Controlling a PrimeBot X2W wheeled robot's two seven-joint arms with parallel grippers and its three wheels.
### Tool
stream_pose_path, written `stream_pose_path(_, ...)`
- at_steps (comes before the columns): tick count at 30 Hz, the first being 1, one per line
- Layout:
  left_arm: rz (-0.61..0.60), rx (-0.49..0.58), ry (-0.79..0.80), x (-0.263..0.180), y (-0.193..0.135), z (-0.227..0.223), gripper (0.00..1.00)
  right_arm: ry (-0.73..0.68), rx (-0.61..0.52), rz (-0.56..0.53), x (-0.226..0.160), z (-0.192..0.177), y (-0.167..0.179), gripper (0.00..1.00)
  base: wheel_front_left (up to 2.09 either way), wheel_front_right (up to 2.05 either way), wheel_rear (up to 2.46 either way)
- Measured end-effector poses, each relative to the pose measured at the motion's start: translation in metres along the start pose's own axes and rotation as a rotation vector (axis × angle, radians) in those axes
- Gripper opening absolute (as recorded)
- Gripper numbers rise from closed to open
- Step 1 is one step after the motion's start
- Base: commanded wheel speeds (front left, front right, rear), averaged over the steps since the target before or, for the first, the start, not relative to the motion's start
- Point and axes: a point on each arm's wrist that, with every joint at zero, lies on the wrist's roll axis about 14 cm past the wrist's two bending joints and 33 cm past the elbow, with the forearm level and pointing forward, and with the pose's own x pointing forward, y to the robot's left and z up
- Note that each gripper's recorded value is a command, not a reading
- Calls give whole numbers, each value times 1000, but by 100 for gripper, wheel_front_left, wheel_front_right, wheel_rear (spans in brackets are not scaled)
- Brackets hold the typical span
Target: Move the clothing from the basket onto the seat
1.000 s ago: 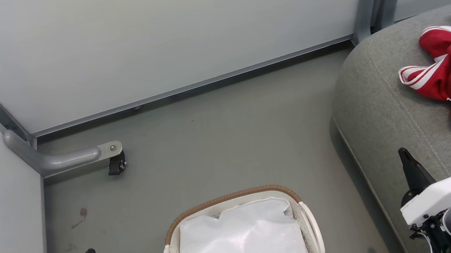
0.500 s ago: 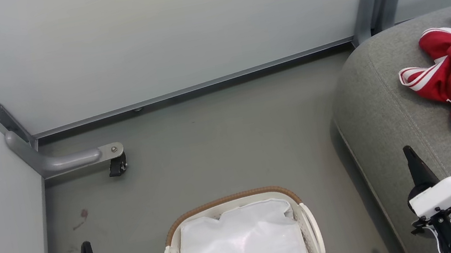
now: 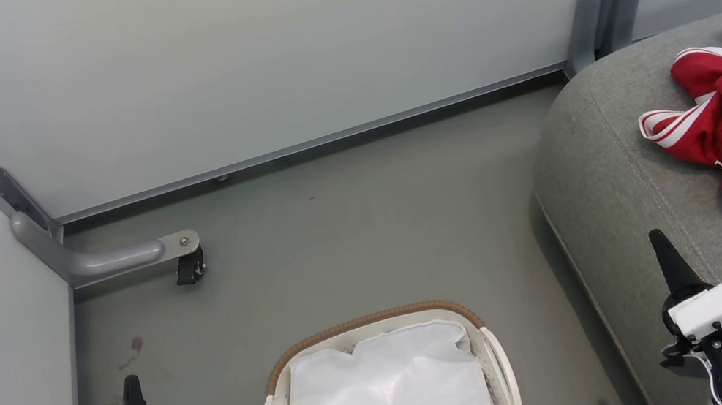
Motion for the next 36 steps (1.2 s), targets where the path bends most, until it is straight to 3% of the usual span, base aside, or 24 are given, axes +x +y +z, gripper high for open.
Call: stream_pose_path(36, -94, -309, -9, 6, -26, 18, 0, -5, 314, 53, -2, 13, 14, 0, 0, 0, 0)
